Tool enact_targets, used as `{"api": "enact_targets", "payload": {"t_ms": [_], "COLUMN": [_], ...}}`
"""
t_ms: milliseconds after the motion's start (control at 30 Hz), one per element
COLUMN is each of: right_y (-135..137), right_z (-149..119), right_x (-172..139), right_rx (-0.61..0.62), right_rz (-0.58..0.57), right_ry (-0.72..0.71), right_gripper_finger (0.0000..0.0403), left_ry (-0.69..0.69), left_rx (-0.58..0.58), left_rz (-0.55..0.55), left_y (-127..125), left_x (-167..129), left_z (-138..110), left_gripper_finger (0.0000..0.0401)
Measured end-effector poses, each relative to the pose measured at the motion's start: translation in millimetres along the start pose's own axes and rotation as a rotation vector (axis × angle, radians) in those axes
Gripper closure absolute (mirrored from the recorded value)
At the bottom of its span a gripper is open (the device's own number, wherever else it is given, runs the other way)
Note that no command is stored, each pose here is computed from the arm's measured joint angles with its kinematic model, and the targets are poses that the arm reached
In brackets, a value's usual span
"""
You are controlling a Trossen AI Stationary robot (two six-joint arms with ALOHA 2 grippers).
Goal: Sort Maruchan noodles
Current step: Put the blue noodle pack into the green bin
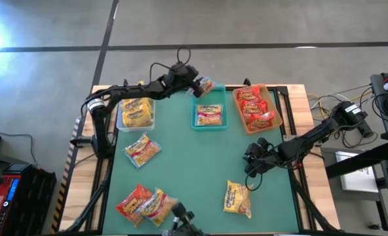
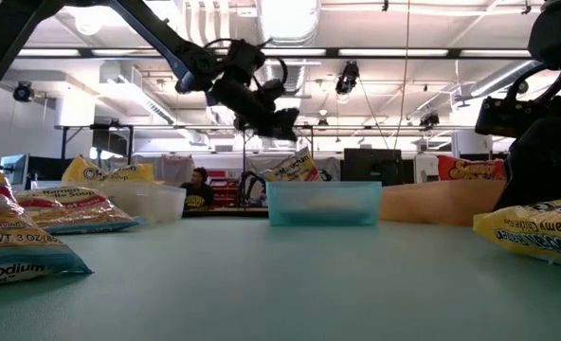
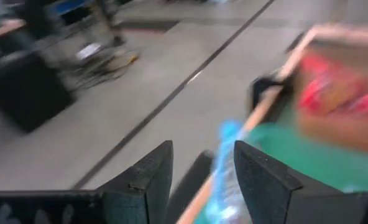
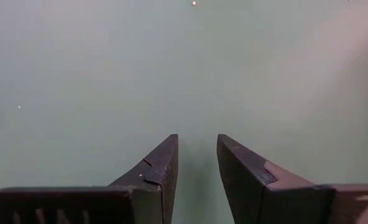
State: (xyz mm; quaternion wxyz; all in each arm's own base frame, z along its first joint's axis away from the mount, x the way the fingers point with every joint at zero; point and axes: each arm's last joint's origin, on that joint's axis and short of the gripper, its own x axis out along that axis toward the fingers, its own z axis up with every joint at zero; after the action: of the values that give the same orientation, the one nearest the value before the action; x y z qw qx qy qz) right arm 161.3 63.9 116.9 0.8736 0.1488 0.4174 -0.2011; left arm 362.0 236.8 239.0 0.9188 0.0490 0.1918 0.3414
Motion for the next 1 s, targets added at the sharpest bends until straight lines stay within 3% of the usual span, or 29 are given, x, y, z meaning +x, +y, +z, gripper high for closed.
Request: {"api": "enact_targets", "payload": {"t_ms": [167,333,467,633,867,1000], "right_y": [-0.1,0.1,-0.1,0.1,-0.7,0.8], "right_z": [-0.1,0.0,0.3,0.5,2.7,4.5], "right_x": [0.0,0.0,0.1,0.1,0.0,-0.1], "right_rx": [0.014,0.014,0.016,0.017,0.009,0.022], "right_rz": [0.0,0.001,0.0,0.001,-0.043,-0.032], "right_ry": [0.002,0.0,-0.001,-0.003,-0.067,-0.088], "right_gripper_finger": [0.0305,0.0311,0.0314,0.0314,0.0314,0.0314], "left_ry": [-0.084,-0.027,0.05,0.164,0.598,0.822], "left_rx": [-0.132,-0.255,-0.262,-0.183,-0.119,-0.06], "left_rz": [-0.266,-0.471,-0.592,-0.725,-0.768,-0.655], "left_y": [-7.6,-40.1,-83.4,-134.0,-158.7,-167.4], "left_x": [-14.4,-25.3,-40.3,-75.1,-140.6,-178.7], "left_z": [18.3,21.6,21.3,21.3,4.7,-9.9], "left_gripper_finger": [0.0248,0.0249,0.0249,0.0249,0.0249,0.0249]}}
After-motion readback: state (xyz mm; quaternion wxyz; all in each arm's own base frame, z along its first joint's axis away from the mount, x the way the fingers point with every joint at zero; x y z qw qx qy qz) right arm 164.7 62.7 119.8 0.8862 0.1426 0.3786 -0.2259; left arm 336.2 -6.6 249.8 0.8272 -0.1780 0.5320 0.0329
